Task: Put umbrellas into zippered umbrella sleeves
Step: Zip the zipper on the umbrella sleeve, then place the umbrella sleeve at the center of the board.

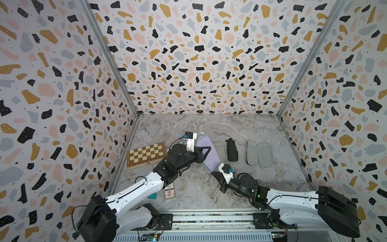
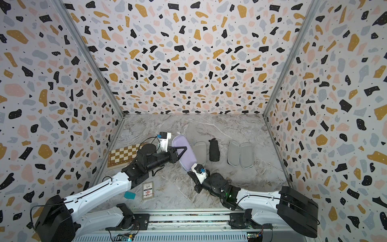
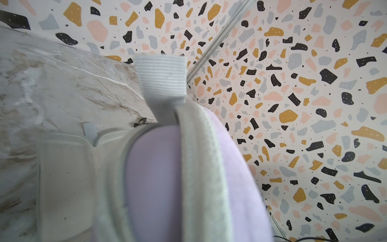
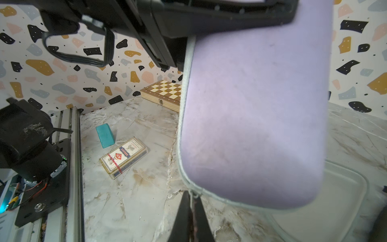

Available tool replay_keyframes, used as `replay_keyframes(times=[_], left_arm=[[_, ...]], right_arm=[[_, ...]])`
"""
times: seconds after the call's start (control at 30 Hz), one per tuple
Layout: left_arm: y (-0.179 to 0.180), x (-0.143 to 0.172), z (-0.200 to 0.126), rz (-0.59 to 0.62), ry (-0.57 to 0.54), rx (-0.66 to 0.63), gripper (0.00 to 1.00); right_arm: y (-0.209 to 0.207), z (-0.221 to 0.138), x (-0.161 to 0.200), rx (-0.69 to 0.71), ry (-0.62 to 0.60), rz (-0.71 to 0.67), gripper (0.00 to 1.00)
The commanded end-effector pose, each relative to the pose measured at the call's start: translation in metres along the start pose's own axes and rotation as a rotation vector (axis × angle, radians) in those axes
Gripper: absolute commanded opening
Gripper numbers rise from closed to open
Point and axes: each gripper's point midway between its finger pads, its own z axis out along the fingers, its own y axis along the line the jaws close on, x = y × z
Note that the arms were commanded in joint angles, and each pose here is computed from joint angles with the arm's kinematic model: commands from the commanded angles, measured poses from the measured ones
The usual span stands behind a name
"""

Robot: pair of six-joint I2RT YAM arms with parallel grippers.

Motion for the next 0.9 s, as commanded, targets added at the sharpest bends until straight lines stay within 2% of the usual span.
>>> replay_keyframes(times=[0.0,0.13,0.27,0.37,0.43,0.53,0.67,0.87], left_arm=[[0.005,-0.046,-0.003,0.030,-0.217,-0.021,0.00],[0.020,-0.029,-0.008,0.007,-0.198,-0.052,0.00],[0.038,-0.002,-0.023,-0.028,-0.164,-0.089,0.00],[0.057,0.032,-0.029,-0.070,-0.096,-0.113,0.07],[0.071,0.057,-0.031,-0.094,-0.040,-0.132,0.15],[0.086,0.087,-0.034,-0.095,0.052,-0.164,0.21],[0.094,0.111,-0.039,-0.122,0.105,-0.154,0.27],[0.108,0.128,-0.052,-0.116,0.139,-0.205,0.43]], right_arm=[[0.035,0.007,-0.043,-0.146,-0.106,0.032,0.00],[0.039,0.019,-0.037,-0.157,-0.069,0.030,0.00],[0.033,0.030,-0.011,-0.128,0.027,0.046,0.00],[0.035,0.032,0.016,-0.139,0.107,0.087,0.00],[0.040,0.032,0.038,-0.159,0.166,0.122,0.00],[0.045,0.033,0.061,-0.165,0.232,0.152,0.00],[0.046,0.036,0.083,-0.136,0.305,0.188,0.00],[0.044,0.032,0.100,-0.116,0.369,0.238,0.00]])
